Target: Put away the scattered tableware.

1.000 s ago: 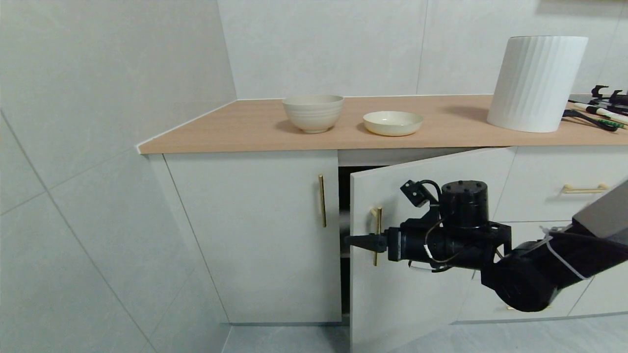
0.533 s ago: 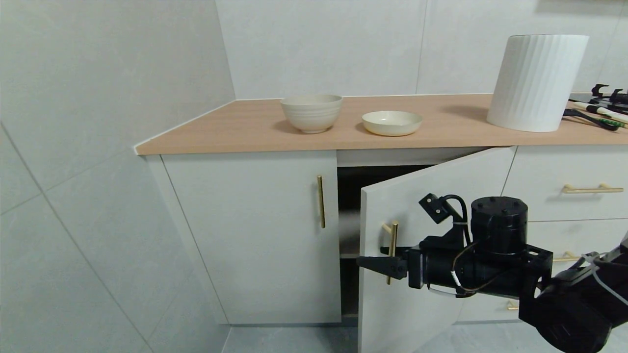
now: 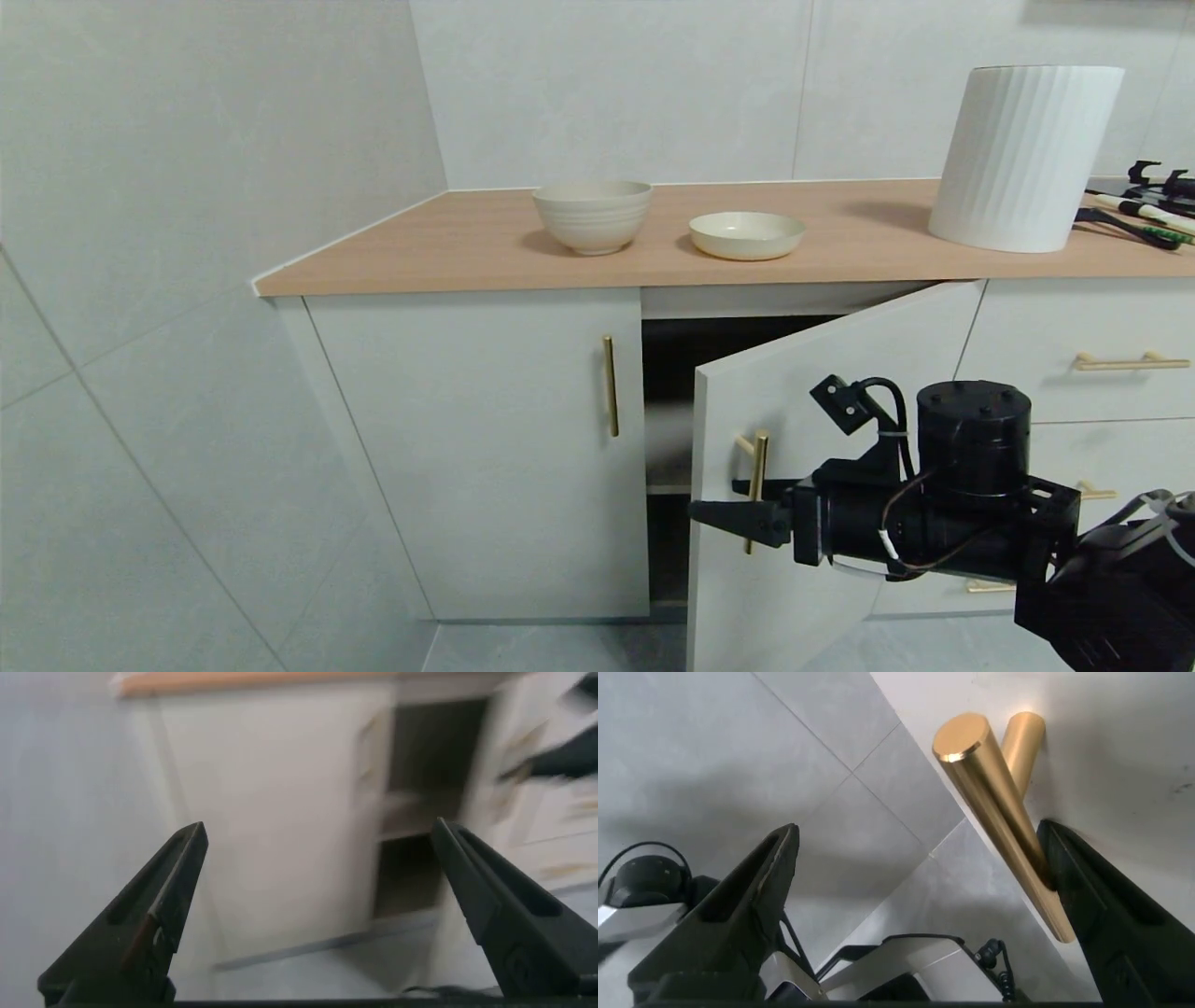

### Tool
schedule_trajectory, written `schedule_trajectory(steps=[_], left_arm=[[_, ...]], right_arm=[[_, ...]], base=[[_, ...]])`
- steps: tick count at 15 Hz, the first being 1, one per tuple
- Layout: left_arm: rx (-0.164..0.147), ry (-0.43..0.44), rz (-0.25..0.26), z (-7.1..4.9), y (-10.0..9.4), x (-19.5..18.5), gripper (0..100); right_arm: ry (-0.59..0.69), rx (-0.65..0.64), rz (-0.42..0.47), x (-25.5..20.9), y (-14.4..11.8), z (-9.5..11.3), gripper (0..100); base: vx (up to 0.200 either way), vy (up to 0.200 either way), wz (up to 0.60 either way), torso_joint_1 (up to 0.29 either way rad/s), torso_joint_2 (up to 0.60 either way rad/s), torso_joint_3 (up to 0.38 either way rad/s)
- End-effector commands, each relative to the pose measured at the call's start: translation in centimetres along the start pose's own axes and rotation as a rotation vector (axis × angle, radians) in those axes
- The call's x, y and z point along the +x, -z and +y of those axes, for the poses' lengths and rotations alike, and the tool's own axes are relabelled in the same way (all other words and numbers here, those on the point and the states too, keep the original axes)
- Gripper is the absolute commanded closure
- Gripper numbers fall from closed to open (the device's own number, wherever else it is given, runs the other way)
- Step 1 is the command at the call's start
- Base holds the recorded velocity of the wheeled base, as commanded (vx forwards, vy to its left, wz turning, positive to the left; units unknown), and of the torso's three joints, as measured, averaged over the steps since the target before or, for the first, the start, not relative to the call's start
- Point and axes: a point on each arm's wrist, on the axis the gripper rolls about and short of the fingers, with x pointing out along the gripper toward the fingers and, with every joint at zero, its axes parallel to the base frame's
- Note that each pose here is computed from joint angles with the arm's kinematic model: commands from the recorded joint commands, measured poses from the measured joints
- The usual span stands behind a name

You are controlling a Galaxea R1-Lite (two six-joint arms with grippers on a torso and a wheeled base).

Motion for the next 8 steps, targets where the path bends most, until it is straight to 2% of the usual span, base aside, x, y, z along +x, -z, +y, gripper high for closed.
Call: schedule_trajectory(steps=[1,3,4,6,7,8], left_arm=[[-0.138,0.146,0.173,1.3,-8.1,7.2,0],[-0.173,0.192,0.254,2.3,-8.7,11.5,0],[-0.182,0.225,0.268,2.9,-8.4,13.9,0],[-0.177,0.241,0.249,4.1,-7.6,18.8,0],[-0.175,0.262,0.238,4.3,-7.1,20.7,0],[-0.192,0.317,0.257,3.7,-6.0,23.0,0]], right_arm=[[0.004,0.008,0.012,-0.2,0.4,-0.1,0],[0.012,0.017,0.024,-0.2,0.7,-0.3,0],[0.014,0.018,0.026,-0.2,0.8,-0.4,0],[0.009,0.015,0.014,-0.2,0.9,-0.4,0],[0.008,0.014,0.013,-0.1,1.0,-0.5,0],[0.006,0.012,0.009,-0.1,1.1,-0.6,0]], base=[[0.0,0.0,0.0,0.0,0.0,0.0],[0.0,0.0,0.0,0.0,0.0,0.0],[0.0,0.0,0.0,0.0,0.0,0.0],[0.0,0.0,0.0,0.0,0.0,0.0],[0.0,0.0,0.0,0.0,0.0,0.0],[0.0,0.0,0.0,0.0,0.0,0.0]])
